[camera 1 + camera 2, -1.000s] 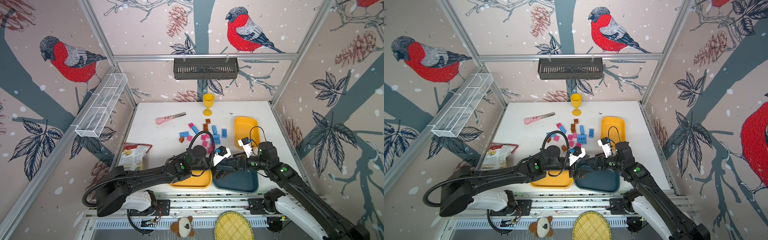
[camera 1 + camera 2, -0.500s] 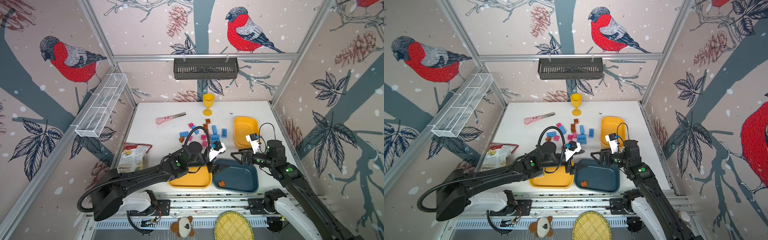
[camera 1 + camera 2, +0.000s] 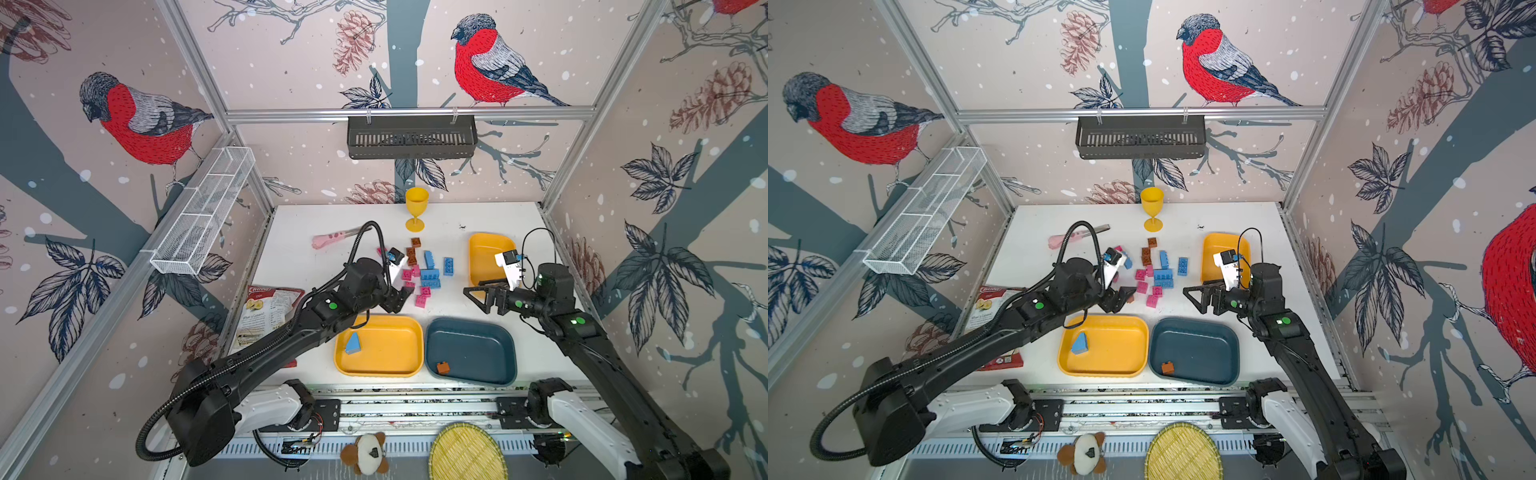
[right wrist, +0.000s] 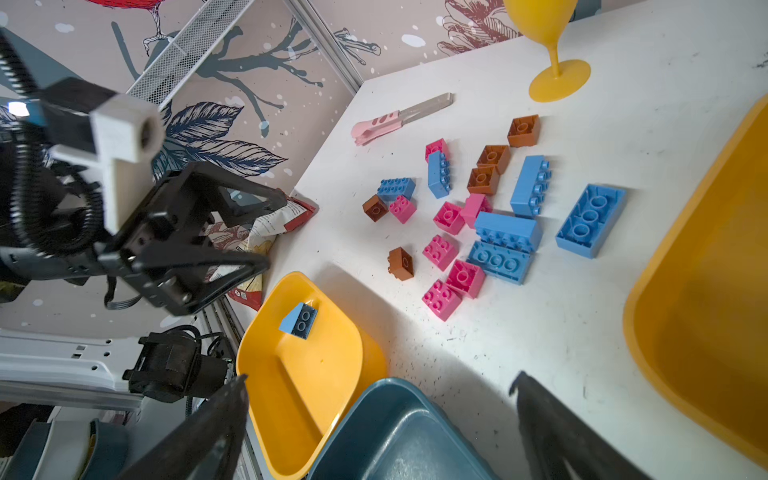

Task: Sort the legos into containers by color
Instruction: 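Move the left gripper back to the pile above a small brown brick, then lower and close the left gripper on the small brown brick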

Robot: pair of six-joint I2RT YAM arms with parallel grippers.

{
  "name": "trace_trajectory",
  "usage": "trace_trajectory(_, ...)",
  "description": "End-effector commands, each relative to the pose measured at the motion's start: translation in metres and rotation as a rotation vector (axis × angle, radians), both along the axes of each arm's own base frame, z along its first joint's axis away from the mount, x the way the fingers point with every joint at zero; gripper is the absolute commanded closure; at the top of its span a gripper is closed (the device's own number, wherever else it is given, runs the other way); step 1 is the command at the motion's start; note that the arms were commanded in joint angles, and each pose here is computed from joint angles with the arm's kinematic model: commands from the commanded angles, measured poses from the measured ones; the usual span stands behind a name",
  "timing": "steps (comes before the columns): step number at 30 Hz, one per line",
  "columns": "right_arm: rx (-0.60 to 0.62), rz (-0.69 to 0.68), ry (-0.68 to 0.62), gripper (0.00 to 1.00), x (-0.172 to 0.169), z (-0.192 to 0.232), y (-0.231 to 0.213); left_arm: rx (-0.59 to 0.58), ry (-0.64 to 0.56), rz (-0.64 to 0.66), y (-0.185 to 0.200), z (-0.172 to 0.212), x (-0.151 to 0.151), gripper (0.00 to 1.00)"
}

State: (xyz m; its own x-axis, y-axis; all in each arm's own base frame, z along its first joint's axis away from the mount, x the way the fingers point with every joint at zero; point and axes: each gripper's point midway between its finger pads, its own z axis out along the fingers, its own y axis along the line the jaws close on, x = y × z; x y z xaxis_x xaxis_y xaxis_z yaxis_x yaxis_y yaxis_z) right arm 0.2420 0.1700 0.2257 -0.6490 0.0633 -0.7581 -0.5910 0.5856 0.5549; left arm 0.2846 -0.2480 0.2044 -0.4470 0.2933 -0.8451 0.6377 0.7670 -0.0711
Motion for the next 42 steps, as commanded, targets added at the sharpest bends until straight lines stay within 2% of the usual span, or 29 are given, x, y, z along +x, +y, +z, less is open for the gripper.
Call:
trace_trajectory(1, 0.012, 0.044, -0.061, 0.00, 0.005, 0.013, 0.007, 0.057, 0.089, 0.221, 0.049, -0.029, 0.018, 0.25)
trace_trajectory(5, 0.003, 0.076, -0.054, 0.01, 0.007, 0.011, 0.016, 0.129, 0.172, 0.339, 0.079, -0.063, 0.033, 0.26)
trace_trajectory(10, -0.005, 0.088, -0.046, 0.00, 0.008, 0.007, 0.022, 0.209, 0.231, 0.419, 0.104, -0.098, 0.049, 0.29)
trace_trajectory(14, -0.008, 0.097, -0.041, 0.01, 0.008, 0.005, 0.024, 0.278, 0.275, 0.407, 0.108, -0.123, 0.062, 0.30)
trace_trajectory(17, -0.010, 0.092, -0.039, 0.01, 0.008, 0.003, 0.024, 0.283, 0.313, 0.396, 0.108, -0.135, 0.074, 0.34)
trace_trajectory(23, -0.019, 0.086, -0.035, 0.00, 0.010, -0.002, 0.023, 0.342, 0.332, 0.376, 0.105, -0.154, 0.092, 0.35)
trace_trajectory(31, -0.026, 0.084, -0.029, 0.00, 0.012, -0.006, 0.021, 0.364, 0.368, 0.375, 0.109, -0.177, 0.102, 0.42)
trace_trajectory(35, -0.026, 0.078, -0.027, 0.01, 0.014, -0.008, 0.019, 0.329, 0.371, 0.352, 0.104, -0.178, 0.104, 0.50)
trace_trajectory(39, -0.025, 0.085, -0.026, 0.01, 0.015, -0.009, 0.019, 0.312, 0.367, 0.333, 0.099, -0.179, 0.106, 0.53)
trace_trajectory(42, -0.026, 0.087, -0.023, 0.00, 0.016, -0.011, 0.019, 0.270, 0.335, 0.314, 0.089, -0.167, 0.118, 0.55)
